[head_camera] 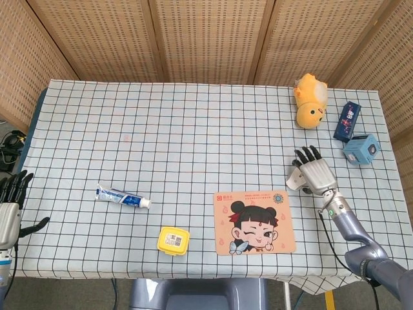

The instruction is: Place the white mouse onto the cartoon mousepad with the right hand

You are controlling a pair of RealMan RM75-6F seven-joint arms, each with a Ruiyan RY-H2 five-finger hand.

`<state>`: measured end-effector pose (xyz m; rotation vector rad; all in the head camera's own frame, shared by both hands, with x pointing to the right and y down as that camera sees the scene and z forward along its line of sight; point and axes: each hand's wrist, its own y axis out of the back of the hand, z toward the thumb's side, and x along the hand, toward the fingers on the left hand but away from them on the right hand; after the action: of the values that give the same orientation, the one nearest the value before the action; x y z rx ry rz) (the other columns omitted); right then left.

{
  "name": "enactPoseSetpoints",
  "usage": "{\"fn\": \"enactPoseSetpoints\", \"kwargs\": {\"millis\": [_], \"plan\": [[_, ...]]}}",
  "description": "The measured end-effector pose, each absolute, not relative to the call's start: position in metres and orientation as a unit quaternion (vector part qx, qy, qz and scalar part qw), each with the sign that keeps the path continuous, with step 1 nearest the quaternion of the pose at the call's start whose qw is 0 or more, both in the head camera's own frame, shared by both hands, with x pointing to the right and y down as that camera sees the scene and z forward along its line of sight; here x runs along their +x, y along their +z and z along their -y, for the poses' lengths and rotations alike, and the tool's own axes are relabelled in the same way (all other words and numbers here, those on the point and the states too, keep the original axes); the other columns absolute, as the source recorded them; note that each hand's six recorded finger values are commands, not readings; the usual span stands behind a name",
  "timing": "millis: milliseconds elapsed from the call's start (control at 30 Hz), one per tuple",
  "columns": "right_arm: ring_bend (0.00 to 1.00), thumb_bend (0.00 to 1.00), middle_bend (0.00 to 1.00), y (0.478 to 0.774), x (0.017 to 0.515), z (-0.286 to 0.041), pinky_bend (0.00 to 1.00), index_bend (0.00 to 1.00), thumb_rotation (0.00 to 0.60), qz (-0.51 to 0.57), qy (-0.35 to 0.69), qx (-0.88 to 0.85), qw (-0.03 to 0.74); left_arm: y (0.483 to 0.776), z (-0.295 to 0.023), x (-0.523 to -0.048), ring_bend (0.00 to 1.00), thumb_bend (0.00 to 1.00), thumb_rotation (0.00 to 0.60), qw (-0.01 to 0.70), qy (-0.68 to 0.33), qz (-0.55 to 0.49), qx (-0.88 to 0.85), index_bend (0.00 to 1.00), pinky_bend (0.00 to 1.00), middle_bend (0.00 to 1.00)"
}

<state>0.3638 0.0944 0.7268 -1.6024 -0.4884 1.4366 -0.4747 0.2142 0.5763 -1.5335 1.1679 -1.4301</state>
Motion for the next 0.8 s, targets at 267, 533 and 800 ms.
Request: {"fn": "enactPoseSetpoints", "kwargs": {"millis": [267, 533, 800], "plan": [[0.05, 0.18, 0.15, 0.730, 0.367, -0.091, 0.05, 0.34, 0.600, 0.185, 0.584, -0.646, 0.456, 0.578, -0.214, -0.475, 0.00, 0.03, 0.600, 0.363, -0.557, -0.452, -0.595, 0.00, 0.00, 0.00], [0.02, 0.18, 0.12, 0.734, 0.367, -0.094, 0.02, 0.34, 0.600, 0.179, 0.581, -0.651, 0.454, 0.579, -0.214, -0.475, 0.00, 0.03, 0.600, 0.364, -0.558, -0.451, -0.594, 0.00, 0.00, 0.00], [0.00, 0.18, 0.10, 0.740, 0.361, -0.094, 0.01, 0.32, 0.600, 0.176, 0.579, -0.654, 0.455, 0.579, -0.214, -0.476, 0.00, 0.03, 0.600, 0.363, -0.560, -0.452, -0.592, 0.00, 0.00, 0.00]]}}
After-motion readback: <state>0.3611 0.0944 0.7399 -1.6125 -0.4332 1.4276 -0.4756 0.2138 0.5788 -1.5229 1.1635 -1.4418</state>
